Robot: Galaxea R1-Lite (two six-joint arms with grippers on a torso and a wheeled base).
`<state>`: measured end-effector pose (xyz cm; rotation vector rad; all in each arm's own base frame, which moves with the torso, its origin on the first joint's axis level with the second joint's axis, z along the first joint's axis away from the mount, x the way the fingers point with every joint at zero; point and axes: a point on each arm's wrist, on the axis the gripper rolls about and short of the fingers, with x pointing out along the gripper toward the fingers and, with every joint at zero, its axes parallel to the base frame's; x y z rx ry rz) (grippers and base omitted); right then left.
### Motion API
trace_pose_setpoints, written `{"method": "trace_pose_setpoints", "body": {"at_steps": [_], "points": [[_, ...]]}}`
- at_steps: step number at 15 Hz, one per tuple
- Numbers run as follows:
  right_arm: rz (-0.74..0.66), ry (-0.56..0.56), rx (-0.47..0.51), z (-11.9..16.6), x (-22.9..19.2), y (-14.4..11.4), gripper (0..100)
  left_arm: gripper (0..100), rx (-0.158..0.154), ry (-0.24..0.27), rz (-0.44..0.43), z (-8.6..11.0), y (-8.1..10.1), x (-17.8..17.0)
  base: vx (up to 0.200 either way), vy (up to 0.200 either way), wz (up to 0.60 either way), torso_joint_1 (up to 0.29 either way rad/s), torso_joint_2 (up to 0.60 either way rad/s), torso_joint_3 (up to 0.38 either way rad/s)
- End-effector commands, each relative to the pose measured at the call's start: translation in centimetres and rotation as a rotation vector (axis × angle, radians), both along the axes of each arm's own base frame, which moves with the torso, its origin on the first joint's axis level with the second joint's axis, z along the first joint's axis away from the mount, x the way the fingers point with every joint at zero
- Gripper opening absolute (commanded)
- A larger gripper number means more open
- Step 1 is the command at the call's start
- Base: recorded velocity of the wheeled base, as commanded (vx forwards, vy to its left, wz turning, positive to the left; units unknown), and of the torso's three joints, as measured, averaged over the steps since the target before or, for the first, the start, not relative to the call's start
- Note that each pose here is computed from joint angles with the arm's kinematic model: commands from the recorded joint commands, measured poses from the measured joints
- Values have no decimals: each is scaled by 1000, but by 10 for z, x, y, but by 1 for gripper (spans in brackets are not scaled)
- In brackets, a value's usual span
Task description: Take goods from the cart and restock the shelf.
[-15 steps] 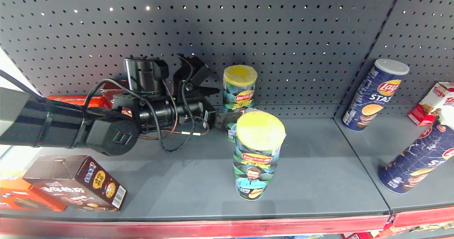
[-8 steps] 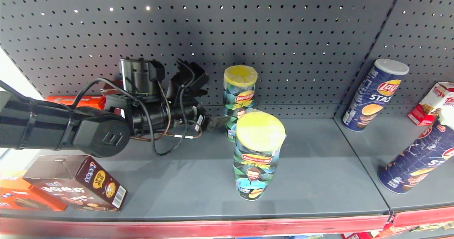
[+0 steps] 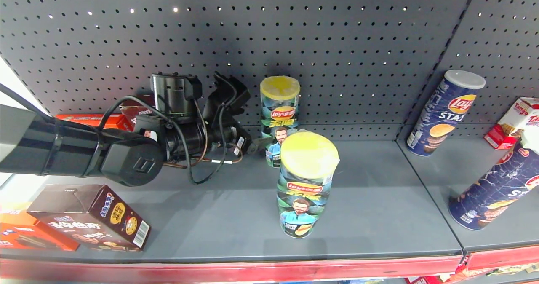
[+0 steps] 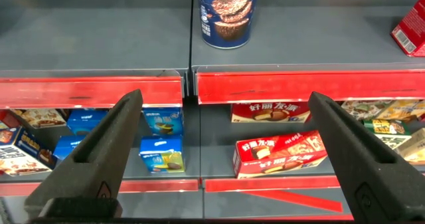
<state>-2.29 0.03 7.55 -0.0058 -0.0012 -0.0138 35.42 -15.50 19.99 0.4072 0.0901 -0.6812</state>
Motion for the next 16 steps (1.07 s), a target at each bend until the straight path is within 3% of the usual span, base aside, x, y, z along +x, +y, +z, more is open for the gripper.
{"method": "trace_pose_setpoints", "body": {"at_steps": [1,6,8,10,12,16], "points": [[0,1,0,0,0,0,100,100,4,8,1,-3,0,1,0,0,0,0,0,0],[2,1,0,0,0,0,100,100,20,16,41,3,13,-33,0,0,0,0,0,0],[2,1,0,0,0,0,100,100,38,-27,108,5,14,-31,0,0,0,0,0,0],[2,1,0,0,0,0,100,100,87,-81,143,1,9,-22,0,0,0,0,0,0],[0,1,0,0,0,0,100,100,121,-90,168,-6,-1,-14,0,0,0,0,0,0],[0,1,0,0,0,0,100,100,114,-111,166,-11,-17,-4,0,0,0,0,0,0]]}}
